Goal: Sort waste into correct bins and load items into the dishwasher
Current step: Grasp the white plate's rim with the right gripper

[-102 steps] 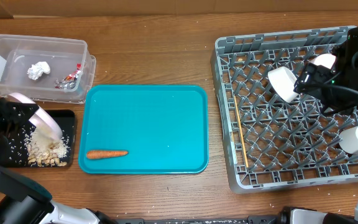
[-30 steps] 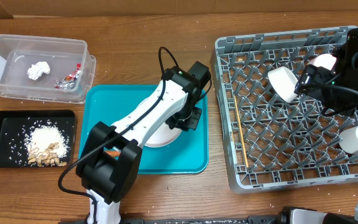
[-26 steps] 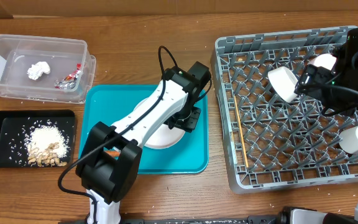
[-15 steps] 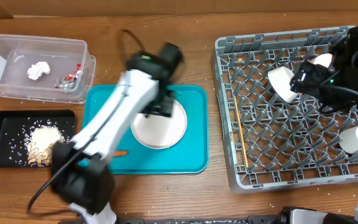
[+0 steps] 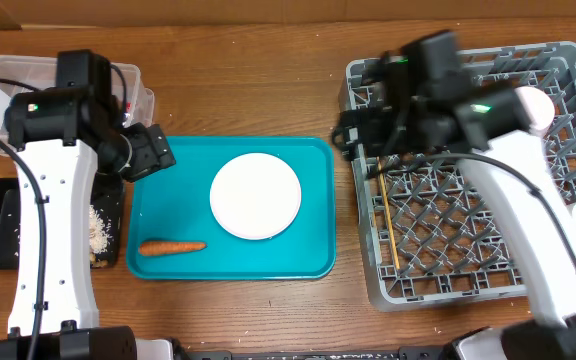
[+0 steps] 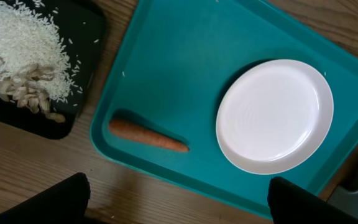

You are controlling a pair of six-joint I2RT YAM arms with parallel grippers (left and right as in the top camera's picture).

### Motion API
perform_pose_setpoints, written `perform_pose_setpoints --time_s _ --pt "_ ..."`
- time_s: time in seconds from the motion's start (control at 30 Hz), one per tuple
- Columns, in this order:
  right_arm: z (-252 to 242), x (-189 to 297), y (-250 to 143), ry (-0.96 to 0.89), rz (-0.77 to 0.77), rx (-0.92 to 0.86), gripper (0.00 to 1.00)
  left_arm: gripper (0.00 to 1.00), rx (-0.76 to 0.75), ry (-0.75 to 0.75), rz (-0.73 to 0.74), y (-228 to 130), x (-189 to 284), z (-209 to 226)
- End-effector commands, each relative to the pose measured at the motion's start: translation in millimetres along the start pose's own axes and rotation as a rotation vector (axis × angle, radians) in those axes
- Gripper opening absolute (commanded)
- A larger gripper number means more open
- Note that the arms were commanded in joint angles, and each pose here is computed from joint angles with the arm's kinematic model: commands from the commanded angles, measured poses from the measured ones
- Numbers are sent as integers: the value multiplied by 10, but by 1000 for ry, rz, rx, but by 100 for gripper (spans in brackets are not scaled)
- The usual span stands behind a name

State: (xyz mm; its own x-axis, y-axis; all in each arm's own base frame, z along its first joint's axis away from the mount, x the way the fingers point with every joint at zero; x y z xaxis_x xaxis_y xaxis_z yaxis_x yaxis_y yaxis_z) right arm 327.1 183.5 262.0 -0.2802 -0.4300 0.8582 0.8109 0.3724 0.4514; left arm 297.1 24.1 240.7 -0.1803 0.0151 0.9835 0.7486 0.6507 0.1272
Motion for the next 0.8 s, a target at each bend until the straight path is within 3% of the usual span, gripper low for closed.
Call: perform_pose_setpoints --time_s 0.0,0.3,0.6,0.7,0.77 --pt "116 -466 -55 18 110 -17 96 93 25 -14 22 -14 -16 14" --pt "257 -1565 -354 30 356 -58 88 93 19 -12 19 -9 -18 14" --pt "405 -2300 -716 20 503 -64 70 93 19 -12 19 -9 -20 14" --pt "356 -2446 -820 -13 538 -99 59 94 10 -11 20 -10 -21 15" --pt "299 -2486 -852 -49 547 -116 46 93 8 -9 19 -9 -20 20"
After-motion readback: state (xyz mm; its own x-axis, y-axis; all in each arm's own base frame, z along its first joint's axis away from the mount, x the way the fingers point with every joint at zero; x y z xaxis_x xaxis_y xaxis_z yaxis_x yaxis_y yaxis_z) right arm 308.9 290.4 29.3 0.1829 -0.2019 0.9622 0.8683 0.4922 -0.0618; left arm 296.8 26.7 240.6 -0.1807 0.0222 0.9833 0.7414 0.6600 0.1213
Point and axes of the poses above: each gripper's point midway between its finger pads, its own x axis back along the fingers, its own z axis along the line the jaws close on, y = z × x, the point moved 2 cm from there along x, back along the fingers, and after that the axes turned 14 degrees about x, right-handed, at the moved point
